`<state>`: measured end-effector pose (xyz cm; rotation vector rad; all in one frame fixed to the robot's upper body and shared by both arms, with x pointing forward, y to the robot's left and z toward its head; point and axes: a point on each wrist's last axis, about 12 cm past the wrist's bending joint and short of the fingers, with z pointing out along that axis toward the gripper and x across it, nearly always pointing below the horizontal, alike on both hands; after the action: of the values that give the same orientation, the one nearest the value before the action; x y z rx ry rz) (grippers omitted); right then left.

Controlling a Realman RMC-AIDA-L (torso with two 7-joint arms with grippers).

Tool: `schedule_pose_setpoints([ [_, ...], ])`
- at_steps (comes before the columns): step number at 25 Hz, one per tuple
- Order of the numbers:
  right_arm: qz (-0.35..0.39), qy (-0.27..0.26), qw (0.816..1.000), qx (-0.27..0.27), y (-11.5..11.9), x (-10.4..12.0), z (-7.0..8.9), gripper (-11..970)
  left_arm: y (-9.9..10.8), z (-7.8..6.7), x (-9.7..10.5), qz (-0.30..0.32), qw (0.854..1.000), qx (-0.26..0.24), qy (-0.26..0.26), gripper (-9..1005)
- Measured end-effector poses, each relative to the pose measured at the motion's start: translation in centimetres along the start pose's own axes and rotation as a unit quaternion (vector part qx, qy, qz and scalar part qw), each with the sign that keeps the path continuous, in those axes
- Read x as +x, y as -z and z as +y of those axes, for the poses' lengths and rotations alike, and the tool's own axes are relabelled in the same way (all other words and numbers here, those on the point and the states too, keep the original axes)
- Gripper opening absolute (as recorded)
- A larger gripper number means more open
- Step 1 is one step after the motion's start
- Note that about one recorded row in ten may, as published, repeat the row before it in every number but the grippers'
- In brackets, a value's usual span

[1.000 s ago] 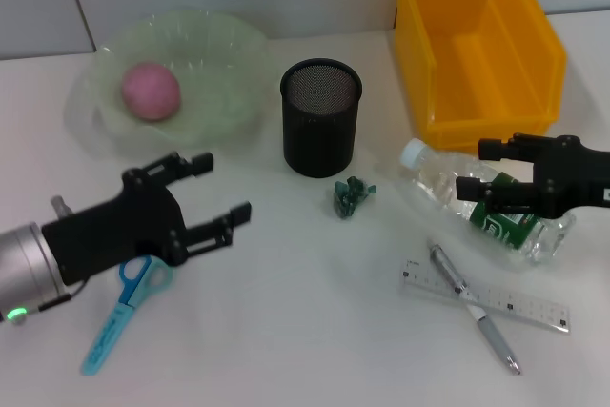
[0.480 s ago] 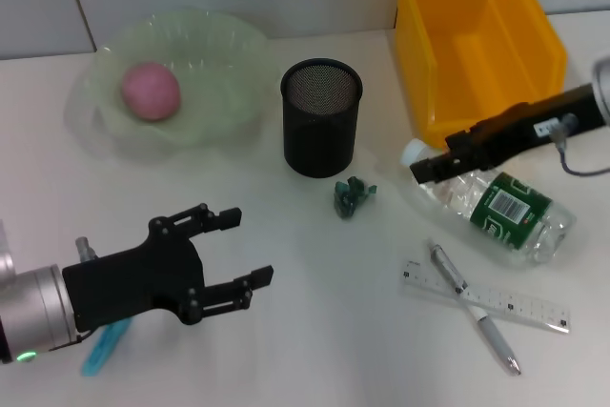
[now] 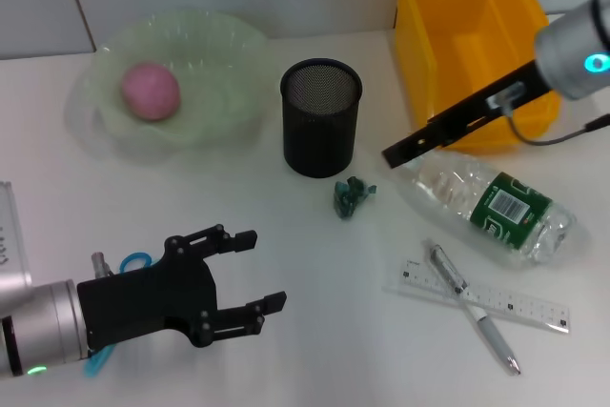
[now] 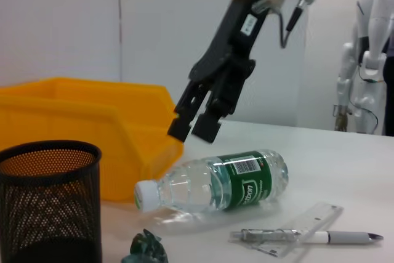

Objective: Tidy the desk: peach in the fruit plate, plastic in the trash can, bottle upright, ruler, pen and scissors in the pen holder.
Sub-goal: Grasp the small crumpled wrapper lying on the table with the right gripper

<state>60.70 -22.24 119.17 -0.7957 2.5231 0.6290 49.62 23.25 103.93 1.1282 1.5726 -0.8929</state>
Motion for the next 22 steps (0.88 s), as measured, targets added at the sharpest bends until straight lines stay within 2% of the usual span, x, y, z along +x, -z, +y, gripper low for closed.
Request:
schedule_pose_setpoints([
  [4,0.015,0.01,1.0,-0.001,-2.3,-0.7,0.4,822,-0.3,0.0,0.0,0.002,1.0,0.003,-0.004,797],
  [15,0.024,0.006,1.0,0.011,-4.7,-1.1,0.2,822,-0.6,0.0,-0.3,-0.001,1.0,0.005,-0.012,797],
  [22,0.033,0.017,0.999,0.016,-6.4,-1.5,0.7,822,-0.7,0.1,-0.3,-0.002,1.0,0.007,-0.014,797],
])
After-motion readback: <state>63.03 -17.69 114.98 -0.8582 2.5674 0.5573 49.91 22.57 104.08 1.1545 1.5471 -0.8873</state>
